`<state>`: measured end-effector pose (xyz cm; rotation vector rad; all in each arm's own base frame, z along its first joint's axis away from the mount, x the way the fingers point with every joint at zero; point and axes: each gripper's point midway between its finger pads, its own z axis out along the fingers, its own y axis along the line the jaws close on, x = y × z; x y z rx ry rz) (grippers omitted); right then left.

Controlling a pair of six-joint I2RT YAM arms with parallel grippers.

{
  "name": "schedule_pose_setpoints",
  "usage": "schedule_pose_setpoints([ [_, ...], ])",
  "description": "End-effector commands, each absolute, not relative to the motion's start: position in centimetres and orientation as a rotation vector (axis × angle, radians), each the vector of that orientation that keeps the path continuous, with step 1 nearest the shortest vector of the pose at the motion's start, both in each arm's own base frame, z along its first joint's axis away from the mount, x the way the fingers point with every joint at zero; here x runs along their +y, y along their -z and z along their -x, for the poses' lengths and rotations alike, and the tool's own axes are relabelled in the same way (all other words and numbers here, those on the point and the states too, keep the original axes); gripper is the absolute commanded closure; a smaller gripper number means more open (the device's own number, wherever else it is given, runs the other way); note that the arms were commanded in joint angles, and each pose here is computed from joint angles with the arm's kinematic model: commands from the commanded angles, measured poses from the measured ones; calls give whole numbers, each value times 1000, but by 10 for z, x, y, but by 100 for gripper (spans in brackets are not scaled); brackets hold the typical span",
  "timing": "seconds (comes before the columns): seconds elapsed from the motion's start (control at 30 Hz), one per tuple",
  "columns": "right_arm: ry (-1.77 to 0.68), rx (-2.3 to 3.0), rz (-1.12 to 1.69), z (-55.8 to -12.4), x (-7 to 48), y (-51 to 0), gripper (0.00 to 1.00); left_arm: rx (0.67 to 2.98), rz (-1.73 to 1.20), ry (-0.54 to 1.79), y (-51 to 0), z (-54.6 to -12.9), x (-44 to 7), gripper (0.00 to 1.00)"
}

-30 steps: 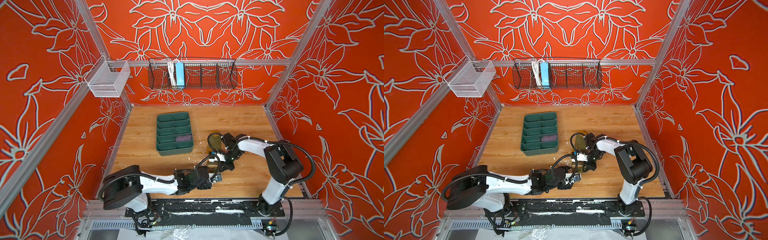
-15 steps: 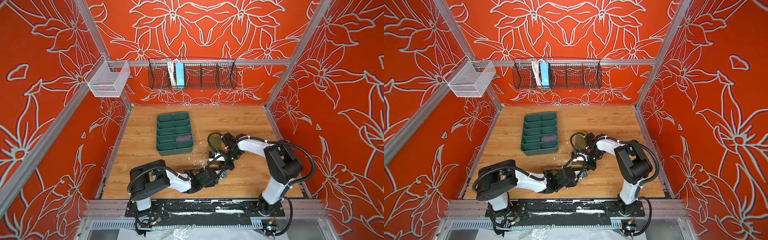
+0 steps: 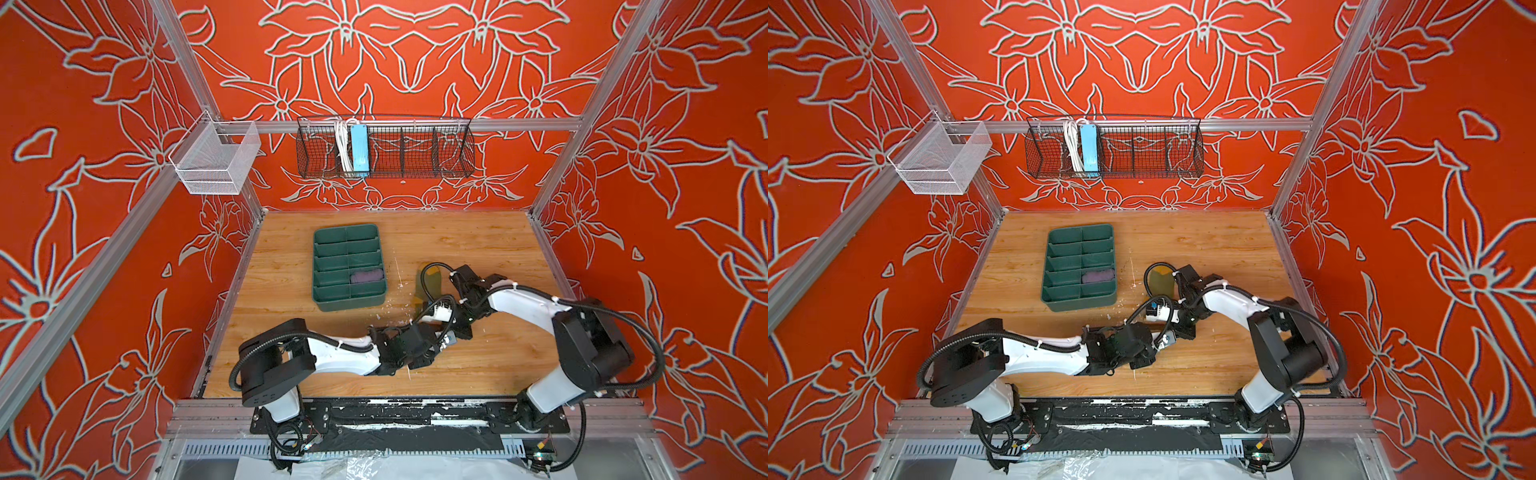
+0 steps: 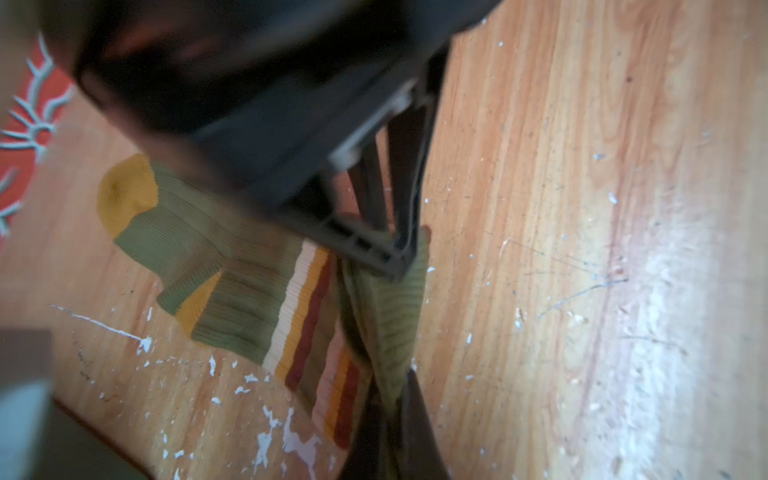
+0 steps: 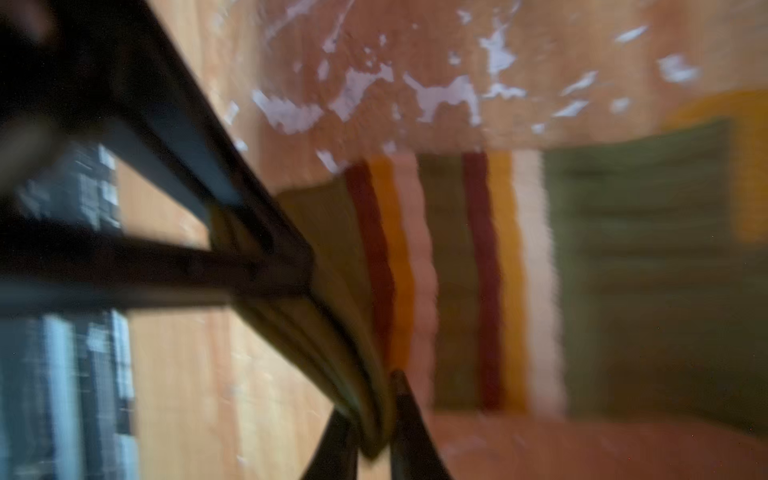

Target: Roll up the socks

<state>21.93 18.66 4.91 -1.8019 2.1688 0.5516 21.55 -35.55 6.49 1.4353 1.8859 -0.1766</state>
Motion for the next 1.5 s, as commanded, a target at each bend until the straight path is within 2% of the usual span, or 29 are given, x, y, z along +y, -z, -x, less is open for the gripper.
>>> schedule_pose_setpoints([
  [0.0,-279,2073,1626,-256,174,-69,73,2087,-1484,333,-53,-199,-336,100],
  [0.13,-55,1974,1277,-281,149,-110,66,2206,-1490,477,-46,-196,-335,100],
  [0.2,90,1912,1004,-296,126,-142,62,2238,-1544,551,-42,-188,-340,100],
  [0.3,243,1825,628,-303,84,-194,62,2275,-1608,631,-37,-179,-348,100],
  [0.37,274,1798,577,-295,73,-216,61,2297,-1626,688,-36,-176,-354,100],
  [0.5,194,1724,842,-259,93,-223,59,2384,-1586,805,-33,-180,-358,100],
  [0.77,56,1540,1538,-169,122,-174,58,2615,-1407,1080,-28,-202,-357,100],
  [0.9,-38,1544,1697,-150,127,-147,62,2697,-1324,1172,-20,-211,-356,100],
  [1.13,-84,1452,1910,-148,161,-110,62,2745,-1265,1219,-16,-218,-352,100],
  [1.47,-9,1442,1971,-195,205,-65,58,2746,-1266,1211,-16,-219,-350,100],
])
